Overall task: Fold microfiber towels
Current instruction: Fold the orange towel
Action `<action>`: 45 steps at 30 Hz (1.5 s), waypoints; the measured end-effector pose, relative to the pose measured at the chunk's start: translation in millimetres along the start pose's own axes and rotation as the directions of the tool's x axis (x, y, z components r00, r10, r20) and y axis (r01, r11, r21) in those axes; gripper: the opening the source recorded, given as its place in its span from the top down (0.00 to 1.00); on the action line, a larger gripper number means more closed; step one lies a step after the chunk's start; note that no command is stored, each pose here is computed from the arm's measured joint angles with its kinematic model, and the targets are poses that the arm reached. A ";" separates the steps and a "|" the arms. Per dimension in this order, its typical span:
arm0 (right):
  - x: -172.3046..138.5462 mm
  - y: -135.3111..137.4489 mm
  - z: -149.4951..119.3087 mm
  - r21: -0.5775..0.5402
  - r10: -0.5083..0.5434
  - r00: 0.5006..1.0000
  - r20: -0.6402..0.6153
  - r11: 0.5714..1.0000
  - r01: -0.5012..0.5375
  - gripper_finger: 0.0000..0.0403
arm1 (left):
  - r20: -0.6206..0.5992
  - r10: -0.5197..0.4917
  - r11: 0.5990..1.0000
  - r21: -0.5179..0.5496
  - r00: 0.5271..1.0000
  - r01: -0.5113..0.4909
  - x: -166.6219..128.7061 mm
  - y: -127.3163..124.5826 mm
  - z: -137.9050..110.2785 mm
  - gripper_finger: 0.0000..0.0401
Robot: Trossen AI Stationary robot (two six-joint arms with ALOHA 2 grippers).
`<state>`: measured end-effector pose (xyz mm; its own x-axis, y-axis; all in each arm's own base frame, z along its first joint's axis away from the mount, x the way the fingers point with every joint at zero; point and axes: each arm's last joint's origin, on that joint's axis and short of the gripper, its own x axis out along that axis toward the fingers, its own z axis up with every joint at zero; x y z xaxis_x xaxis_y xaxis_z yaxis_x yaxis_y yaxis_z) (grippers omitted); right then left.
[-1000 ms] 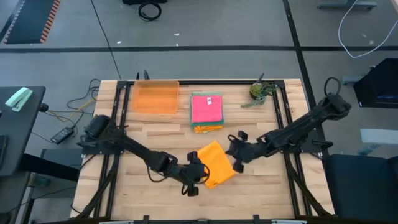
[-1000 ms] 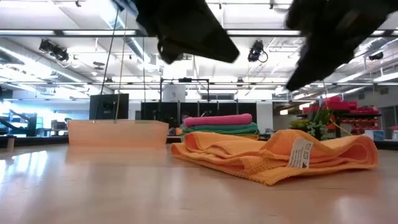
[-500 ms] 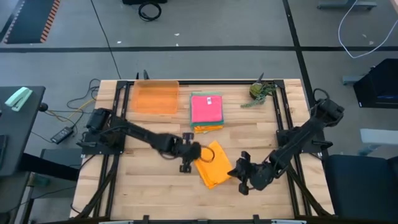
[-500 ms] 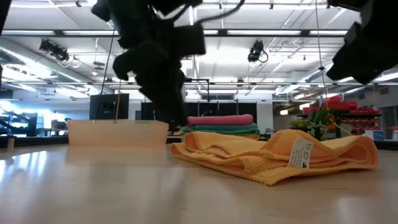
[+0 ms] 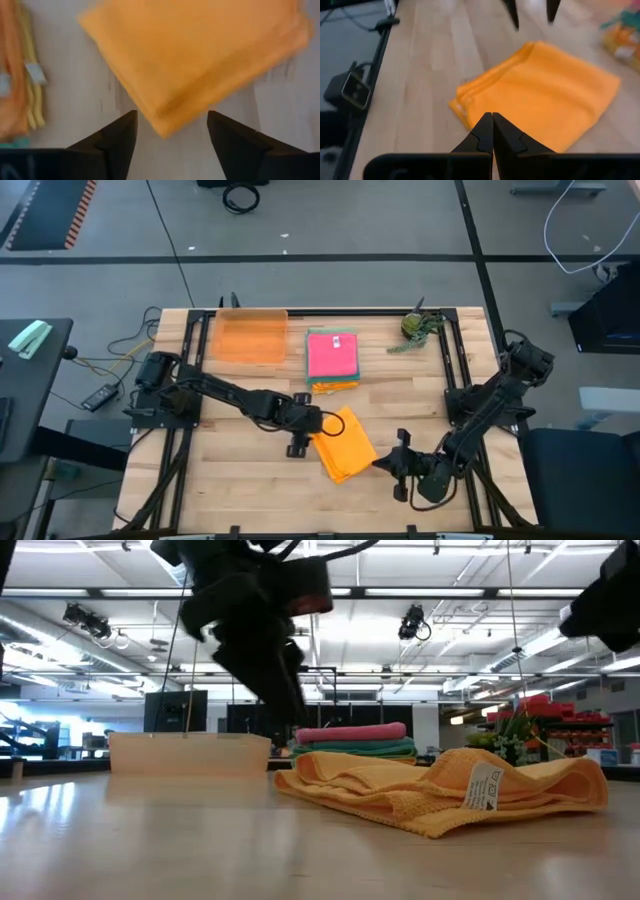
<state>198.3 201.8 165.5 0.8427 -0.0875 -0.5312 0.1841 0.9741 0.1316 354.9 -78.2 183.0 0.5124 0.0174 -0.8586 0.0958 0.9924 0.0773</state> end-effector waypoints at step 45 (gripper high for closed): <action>-8.7 12.7 -13.3 0.179 -0.056 0.988 0.144 0.983 0.029 0.98 | -0.014 0.028 0.998 0.058 1.000 -0.027 31.7 13.7 -2.1 0.59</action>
<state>186.6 217.7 160.7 0.8953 -0.1710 -0.4113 0.2963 0.9181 0.2634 370.6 -63.8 155.9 0.5029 0.0466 -0.8631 0.1316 0.9828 0.1297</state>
